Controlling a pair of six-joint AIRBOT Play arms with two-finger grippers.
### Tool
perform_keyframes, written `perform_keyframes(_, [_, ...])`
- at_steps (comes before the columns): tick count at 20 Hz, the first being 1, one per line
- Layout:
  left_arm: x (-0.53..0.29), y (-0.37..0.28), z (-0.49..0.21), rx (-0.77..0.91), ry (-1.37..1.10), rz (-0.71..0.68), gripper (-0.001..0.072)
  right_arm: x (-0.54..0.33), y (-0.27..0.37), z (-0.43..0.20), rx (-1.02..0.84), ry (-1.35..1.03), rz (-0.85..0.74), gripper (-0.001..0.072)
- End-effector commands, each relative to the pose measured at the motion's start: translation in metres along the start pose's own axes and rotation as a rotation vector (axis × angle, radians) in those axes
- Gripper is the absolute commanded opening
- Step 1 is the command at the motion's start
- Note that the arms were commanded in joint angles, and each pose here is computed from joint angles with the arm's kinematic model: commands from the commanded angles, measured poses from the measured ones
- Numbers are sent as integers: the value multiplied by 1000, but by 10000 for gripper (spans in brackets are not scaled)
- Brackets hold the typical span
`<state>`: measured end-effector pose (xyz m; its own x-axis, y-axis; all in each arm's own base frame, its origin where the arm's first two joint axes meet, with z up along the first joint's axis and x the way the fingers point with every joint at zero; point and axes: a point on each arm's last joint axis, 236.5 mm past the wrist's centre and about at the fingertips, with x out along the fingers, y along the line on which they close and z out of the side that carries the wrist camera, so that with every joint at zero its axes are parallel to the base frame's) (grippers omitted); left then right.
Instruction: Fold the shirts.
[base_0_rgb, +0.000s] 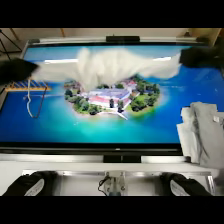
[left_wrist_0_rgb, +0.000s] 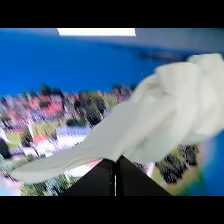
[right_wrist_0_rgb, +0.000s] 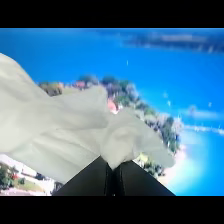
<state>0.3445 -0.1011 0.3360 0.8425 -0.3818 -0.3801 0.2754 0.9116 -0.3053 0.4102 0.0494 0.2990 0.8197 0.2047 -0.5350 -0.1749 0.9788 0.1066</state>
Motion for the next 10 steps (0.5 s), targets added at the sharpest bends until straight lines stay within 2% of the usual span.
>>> perform_keyframes(1, [-103,5,76,118,-291,156,30,-104,6,45,-61,-251,-63,61])
perform_keyframes(3, [-116,14,63,121,-250,204,30,-127,0,34,-66,-237,-106,61])
perform_keyframes(6, [-102,29,18,98,-62,239,30,-128,-7,0,-58,-102,-139,61])
perform_keyframes(10, [-94,55,32,122,-122,327,30,-114,-39,-23,-49,27,-255,61])
